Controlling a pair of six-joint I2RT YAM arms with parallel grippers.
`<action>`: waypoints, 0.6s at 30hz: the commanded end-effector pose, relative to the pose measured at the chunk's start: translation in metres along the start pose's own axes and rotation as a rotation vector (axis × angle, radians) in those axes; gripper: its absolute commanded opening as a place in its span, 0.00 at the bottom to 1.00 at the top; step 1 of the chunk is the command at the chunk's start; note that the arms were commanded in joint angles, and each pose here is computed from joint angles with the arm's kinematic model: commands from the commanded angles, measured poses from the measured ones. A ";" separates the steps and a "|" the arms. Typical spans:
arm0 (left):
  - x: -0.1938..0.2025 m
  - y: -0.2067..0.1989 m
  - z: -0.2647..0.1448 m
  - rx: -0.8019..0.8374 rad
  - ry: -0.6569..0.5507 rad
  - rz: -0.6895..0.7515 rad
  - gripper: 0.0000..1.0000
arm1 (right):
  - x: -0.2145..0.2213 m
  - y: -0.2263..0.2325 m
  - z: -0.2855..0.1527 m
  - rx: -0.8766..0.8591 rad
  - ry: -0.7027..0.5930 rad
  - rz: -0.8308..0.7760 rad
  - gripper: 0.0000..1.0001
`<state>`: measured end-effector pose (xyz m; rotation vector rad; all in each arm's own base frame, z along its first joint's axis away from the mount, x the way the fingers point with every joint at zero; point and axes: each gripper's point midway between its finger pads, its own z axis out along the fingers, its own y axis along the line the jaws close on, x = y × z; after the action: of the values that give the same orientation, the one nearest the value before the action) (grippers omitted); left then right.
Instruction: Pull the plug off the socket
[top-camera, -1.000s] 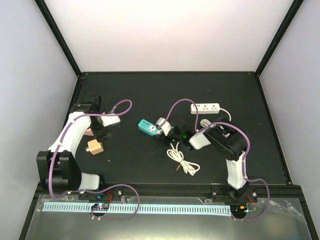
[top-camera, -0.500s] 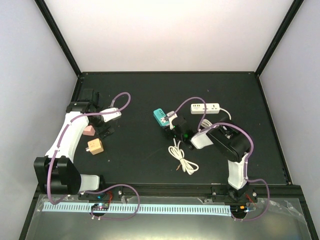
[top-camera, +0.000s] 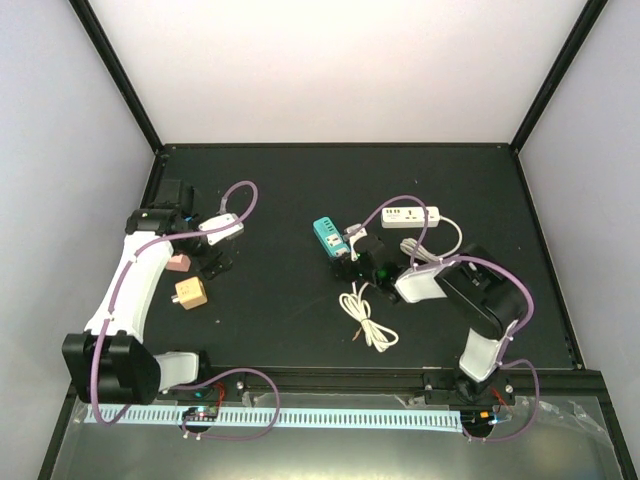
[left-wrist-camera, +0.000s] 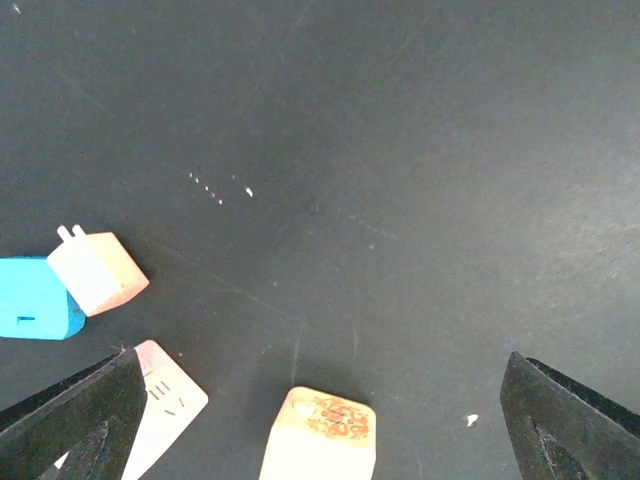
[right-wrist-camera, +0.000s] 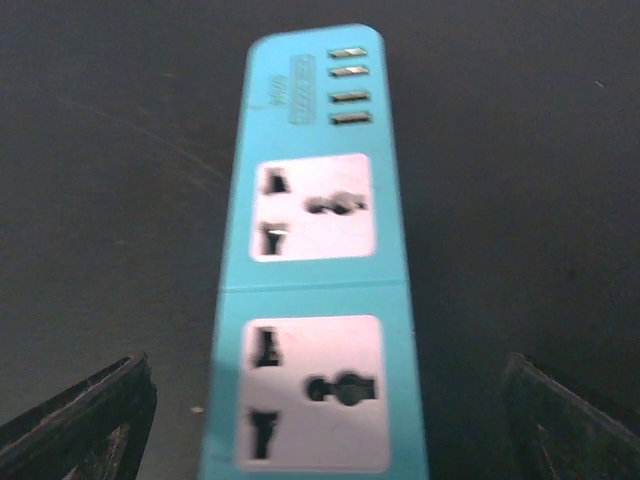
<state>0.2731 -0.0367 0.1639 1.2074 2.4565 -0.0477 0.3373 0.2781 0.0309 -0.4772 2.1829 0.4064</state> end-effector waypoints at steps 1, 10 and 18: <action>-0.023 -0.016 -0.025 0.038 -0.137 -0.021 0.99 | -0.025 0.029 -0.020 -0.154 -0.062 -0.057 0.97; -0.040 -0.033 -0.047 0.074 -0.269 -0.045 0.99 | -0.031 0.093 -0.069 -0.517 0.101 -0.380 0.96; -0.044 -0.045 -0.058 0.071 -0.347 -0.055 0.99 | 0.016 0.080 -0.101 -0.621 0.423 -0.744 0.91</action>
<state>0.2508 -0.0733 0.2153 1.0823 2.2609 -0.2593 0.2740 0.3381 0.1270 -1.3723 1.9554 0.6318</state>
